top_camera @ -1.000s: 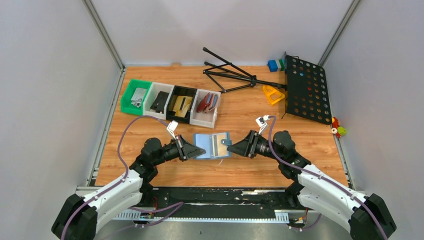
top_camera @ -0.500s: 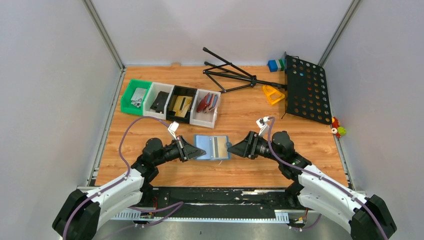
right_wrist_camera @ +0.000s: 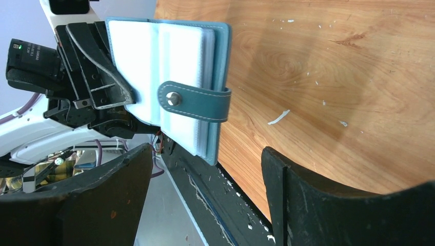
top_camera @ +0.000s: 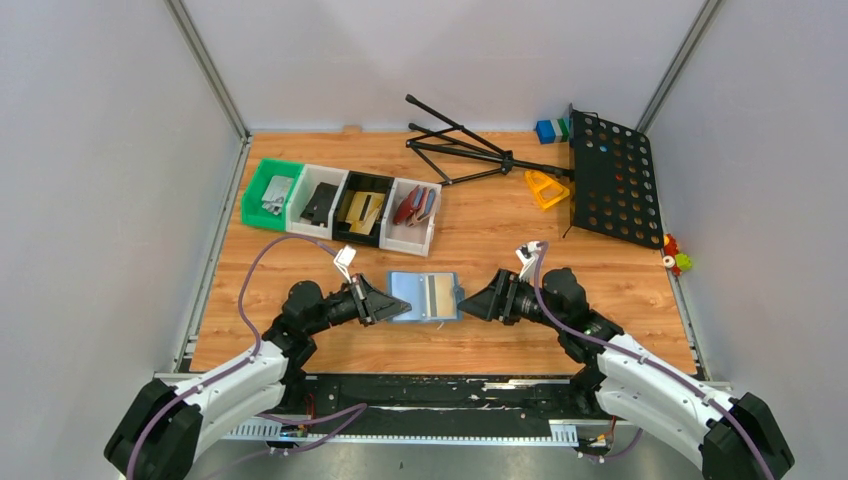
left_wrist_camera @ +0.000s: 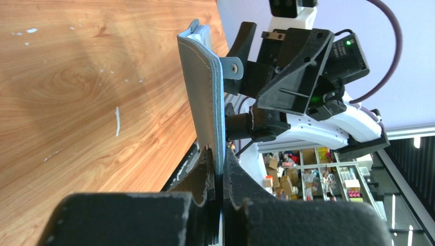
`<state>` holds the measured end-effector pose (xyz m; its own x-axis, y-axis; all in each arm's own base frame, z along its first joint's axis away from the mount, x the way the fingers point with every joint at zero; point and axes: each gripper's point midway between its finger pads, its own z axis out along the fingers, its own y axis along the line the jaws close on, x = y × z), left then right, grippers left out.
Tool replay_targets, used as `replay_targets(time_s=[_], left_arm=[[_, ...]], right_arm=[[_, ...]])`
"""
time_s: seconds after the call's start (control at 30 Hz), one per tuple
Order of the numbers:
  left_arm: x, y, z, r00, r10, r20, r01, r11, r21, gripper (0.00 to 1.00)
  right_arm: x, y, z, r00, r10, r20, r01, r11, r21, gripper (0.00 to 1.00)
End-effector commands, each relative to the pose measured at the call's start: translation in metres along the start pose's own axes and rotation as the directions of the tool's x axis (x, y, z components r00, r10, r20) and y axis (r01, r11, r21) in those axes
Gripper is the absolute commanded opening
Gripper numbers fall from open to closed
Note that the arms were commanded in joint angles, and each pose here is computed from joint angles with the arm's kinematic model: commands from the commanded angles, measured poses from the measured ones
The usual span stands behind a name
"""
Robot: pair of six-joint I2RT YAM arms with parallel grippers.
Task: Take the credit cards out of the card holder
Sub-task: Remove the credit card from the card holder.
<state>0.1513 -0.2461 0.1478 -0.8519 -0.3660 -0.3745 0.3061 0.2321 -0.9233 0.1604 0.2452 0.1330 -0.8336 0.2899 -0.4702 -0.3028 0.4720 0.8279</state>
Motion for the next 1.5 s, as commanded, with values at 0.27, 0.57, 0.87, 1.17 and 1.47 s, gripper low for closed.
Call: replay_targets(time_s=[0.27,0.57,0.87,1.17,1.47], left_arm=[[-0.009,-0.038,-0.004,0.998,0.045,0.042,-0.051,0.988,0.148,0.00],[-0.011,-0.045,-0.006,0.998,0.044,0.052,-0.052,0.984,0.172,0.00],[-0.010,-0.048,-0.008,0.998,0.033,0.059,-0.044,0.983,0.181,0.00],[-0.007,-0.047,-0.008,0.998,0.035,0.046,-0.042,0.983,0.179,0.00],[-0.006,-0.044,-0.008,0.999,0.032,0.042,-0.039,0.984,0.172,0.00]], right_arm=[[0.006,0.015,-0.006,0.999,-0.022,-0.027,0.020,0.996,-0.082,0.79],[0.000,0.027,-0.005,0.999,-0.033,-0.031,0.029,0.994,-0.108,0.76],[-0.010,0.020,-0.002,1.000,-0.002,0.018,0.003,0.999,-0.048,0.53],[-0.012,0.036,0.002,1.000,-0.021,-0.008,0.020,0.993,-0.116,0.52],[-0.017,0.044,-0.003,0.999,-0.033,0.014,0.034,0.990,-0.136,0.53]])
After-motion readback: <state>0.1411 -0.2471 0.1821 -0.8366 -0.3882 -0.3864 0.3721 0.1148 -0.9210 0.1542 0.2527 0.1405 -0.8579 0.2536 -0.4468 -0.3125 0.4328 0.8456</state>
